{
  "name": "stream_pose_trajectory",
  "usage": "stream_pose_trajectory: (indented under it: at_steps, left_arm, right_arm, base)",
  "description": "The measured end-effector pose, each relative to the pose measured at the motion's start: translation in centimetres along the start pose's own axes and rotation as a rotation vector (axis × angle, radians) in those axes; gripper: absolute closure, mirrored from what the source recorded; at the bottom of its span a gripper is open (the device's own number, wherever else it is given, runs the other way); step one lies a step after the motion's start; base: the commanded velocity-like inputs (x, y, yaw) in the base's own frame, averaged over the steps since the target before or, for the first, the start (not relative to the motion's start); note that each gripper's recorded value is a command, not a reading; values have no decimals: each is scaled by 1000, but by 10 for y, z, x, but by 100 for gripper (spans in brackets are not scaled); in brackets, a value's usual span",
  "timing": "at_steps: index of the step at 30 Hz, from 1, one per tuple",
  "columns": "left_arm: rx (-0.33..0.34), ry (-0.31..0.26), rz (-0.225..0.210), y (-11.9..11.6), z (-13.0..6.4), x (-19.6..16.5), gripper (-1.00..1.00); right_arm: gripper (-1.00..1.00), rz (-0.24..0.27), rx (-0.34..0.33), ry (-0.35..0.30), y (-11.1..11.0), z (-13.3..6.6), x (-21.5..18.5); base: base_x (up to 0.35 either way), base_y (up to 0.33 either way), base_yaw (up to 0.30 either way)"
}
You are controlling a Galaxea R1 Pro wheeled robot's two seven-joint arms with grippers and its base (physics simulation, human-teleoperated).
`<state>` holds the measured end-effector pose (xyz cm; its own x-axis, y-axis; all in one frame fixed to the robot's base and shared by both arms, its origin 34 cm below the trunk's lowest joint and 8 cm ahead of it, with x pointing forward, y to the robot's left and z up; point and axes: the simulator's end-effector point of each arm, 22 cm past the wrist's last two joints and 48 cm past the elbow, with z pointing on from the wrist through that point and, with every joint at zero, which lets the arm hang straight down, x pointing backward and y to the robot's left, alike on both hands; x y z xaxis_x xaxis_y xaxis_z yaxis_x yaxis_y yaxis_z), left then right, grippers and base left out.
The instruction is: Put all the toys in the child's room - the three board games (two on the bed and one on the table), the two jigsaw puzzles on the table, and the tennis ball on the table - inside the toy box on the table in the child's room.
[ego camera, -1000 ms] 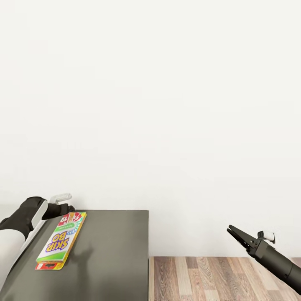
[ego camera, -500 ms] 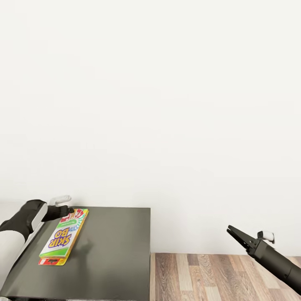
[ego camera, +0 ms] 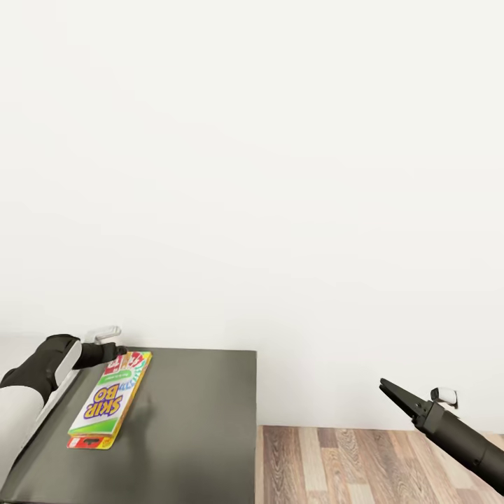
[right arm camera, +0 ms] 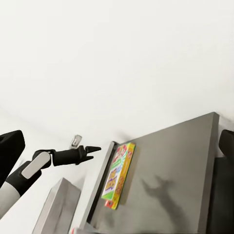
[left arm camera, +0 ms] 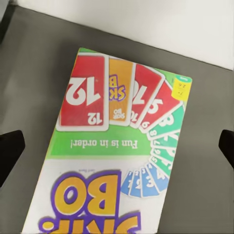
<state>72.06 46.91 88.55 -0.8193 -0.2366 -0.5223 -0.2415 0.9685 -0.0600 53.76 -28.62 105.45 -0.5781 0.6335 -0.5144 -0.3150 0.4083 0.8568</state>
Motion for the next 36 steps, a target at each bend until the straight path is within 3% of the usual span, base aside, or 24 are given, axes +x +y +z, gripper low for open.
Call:
stream_pose_trajectory:
  at_steps: [15, 21, 28, 36]
  left_arm:
    - [-1, -1, 2, 1, 1, 0, -100]
    - [30, 40, -12, 1, 10, 19, -100]
    - [26, 45, -19, 16, 14, 26, -100]
    - [117, 41, -18, 9, 14, 26, -100]
  right_arm:
    - [-100, -2, 3, 0, -1, 1, 0]
    - [-100, 3, 9, 5, -4, 1, 1]
    - [-100, 11, 16, 11, -8, 1, 3]
    - [-100, 19, 24, 17, -12, 2, 6]
  base:
    - [19, 9, 4]
    - [0, 0, 55]
    - [0, 0, 68]
    - [0, 0, 70]
